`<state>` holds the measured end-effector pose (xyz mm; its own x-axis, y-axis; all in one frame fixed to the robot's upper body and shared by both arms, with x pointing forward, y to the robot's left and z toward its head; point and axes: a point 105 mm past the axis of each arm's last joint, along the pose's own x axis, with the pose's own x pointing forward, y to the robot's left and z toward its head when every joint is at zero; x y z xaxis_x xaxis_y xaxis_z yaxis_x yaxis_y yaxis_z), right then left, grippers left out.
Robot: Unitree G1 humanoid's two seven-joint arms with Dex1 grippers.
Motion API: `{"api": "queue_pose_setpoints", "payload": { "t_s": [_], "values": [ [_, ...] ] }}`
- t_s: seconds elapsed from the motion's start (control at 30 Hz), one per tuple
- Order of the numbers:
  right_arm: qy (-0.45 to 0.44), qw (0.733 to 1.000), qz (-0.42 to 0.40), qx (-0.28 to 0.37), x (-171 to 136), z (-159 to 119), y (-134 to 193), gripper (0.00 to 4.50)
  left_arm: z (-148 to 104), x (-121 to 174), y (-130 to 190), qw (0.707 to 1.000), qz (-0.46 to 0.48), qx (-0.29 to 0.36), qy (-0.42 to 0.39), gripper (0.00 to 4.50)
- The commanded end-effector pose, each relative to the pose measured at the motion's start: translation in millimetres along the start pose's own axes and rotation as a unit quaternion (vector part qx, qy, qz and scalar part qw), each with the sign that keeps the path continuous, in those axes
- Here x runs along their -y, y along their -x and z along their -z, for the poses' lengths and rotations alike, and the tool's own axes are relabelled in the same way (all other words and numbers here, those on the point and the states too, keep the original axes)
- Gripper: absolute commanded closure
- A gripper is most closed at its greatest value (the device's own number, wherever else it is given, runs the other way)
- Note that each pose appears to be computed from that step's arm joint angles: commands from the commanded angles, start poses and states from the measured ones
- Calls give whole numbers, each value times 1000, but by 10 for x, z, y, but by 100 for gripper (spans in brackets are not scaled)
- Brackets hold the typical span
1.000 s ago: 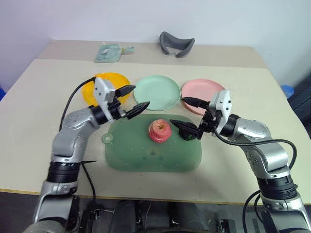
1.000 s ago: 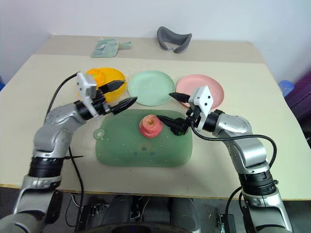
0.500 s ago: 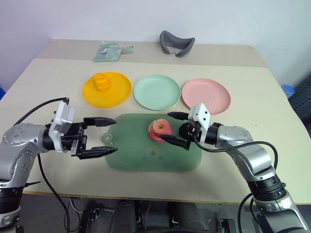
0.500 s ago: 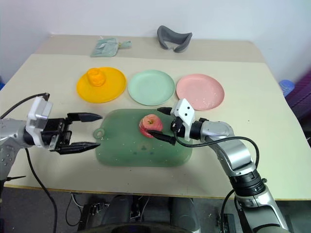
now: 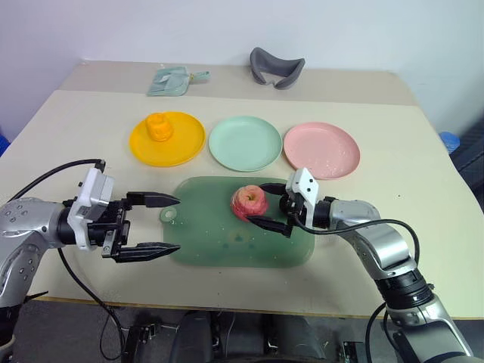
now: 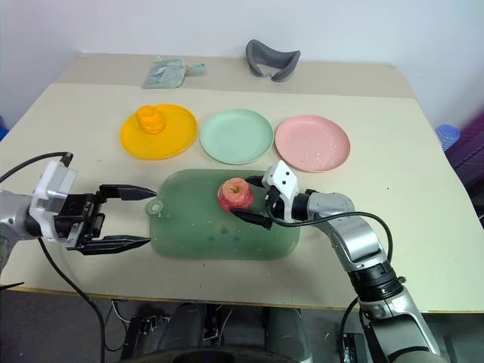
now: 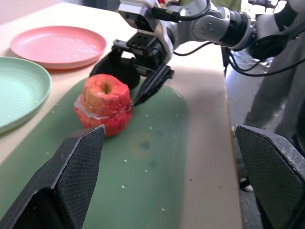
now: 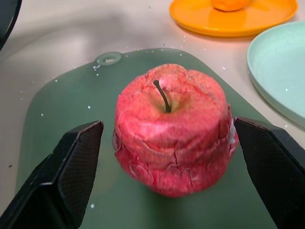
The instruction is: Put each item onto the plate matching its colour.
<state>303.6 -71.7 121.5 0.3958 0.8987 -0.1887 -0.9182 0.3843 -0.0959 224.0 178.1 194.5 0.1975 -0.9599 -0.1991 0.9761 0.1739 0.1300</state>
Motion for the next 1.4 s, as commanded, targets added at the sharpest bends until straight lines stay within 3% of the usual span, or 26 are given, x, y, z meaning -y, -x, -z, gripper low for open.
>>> {"api": "queue_pose_setpoints", "payload": {
  "t_s": [0.03,0.1,0.23,0.3,0.43,0.57,0.7,0.8,1.1,1.4],
  "values": [
    [15,1000,-2,18,11,-105,-14,0,-84,12,-43,1000,-1,6,-18,5],
    [7,1000,2,16,24,-82,-13,0,-94,-3,-60,1000,-5,10,-20,5],
    [2,1000,8,17,30,-67,1,181,-100,-38,-89,999,-16,18,-23,0],
    [3,1000,11,18,33,-68,9,228,-74,-58,-90,999,-27,19,-25,0],
    [13,999,20,29,55,-133,19,229,7,-103,-65,998,-51,26,-21,0],
    [1,997,39,74,162,-379,97,229,87,-217,-51,994,-101,46,-17,0],
    [-6,984,123,131,597,-748,288,229,172,-326,-114,988,-149,48,-13,0],
    [3,972,194,132,979,-842,449,229,202,-431,-223,982,-181,43,-10,0],
    [-2,943,319,92,1752,-640,684,229,107,-482,-526,978,-196,71,-7,0],
    [-53,936,344,46,1937,-281,676,229,143,-422,-537,976,-203,72,-3,0]
  ]
}}
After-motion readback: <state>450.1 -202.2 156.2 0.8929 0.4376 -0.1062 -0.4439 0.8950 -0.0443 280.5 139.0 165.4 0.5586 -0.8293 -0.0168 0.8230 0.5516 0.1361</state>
